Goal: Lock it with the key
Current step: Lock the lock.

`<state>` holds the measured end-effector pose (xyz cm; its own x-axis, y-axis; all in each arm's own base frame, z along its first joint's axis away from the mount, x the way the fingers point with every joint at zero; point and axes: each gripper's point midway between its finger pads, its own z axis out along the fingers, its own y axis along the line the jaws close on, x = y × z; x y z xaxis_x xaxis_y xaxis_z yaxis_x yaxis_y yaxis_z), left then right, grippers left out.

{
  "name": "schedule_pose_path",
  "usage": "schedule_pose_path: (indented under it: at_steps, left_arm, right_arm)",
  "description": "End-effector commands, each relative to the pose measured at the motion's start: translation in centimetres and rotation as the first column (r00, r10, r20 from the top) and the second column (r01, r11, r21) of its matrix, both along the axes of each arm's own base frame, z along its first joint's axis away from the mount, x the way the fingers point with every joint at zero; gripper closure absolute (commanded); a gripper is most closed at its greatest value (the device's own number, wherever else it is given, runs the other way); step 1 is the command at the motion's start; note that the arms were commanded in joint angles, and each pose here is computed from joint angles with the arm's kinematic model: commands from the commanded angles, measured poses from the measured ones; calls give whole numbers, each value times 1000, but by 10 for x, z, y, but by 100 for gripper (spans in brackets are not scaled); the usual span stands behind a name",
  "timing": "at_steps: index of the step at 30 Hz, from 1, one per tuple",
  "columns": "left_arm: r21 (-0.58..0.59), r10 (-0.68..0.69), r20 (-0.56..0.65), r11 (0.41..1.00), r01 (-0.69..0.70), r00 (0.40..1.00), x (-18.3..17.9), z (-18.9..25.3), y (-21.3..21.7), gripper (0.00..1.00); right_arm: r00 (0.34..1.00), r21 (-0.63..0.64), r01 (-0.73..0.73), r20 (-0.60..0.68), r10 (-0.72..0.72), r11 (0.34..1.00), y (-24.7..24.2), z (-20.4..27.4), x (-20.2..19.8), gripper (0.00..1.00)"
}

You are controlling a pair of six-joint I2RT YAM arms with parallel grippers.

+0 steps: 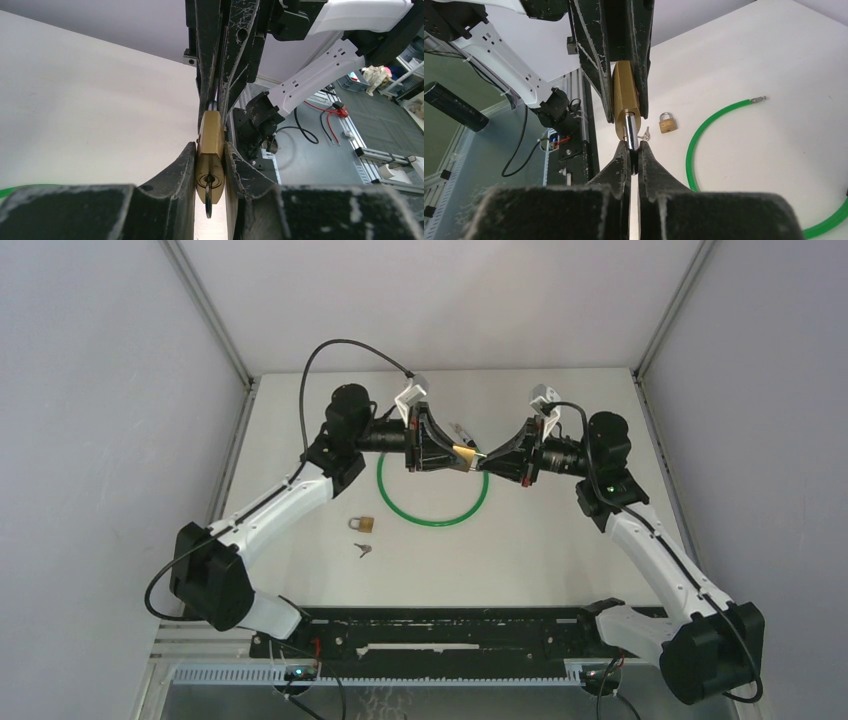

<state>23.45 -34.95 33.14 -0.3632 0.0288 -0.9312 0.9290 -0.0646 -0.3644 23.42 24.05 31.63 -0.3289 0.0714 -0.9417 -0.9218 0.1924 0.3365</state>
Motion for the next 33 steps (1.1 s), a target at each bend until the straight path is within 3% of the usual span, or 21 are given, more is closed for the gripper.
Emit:
schedule_pose_path:
  at_steps: [1,10,17,18,24,33]
  left_arm:
    - [-56,13,10,998,-13,1000,-12,-2,-31,100]
    - [-110,1,-59,994,-7,998,-18,-4,-41,100]
    - [-63,13,-42,998,-16,999,-15,-12,-39,100]
    - [-45,23,-33,999,-24,999,-14,-14,-37,100]
    - [-16,55,52,998,-54,997,-6,-6,-23,100]
    - [-43,6,74,999,-3,997,-16,4,-19,100]
  right_arm:
    - [976,36,-175,137,168,984,25,40,-30,100]
    - [973,20,-171,158,166,985,29,37,-29,100]
    - [980,-46,-93,170,99,995,18,31,-17,100]
    - [983,-72,-63,168,74,995,13,29,-13,96]
    - [977,-204,-10,205,53,979,-10,20,-11,44]
    - [982,-310,18,186,42,951,-28,5,-20,19]
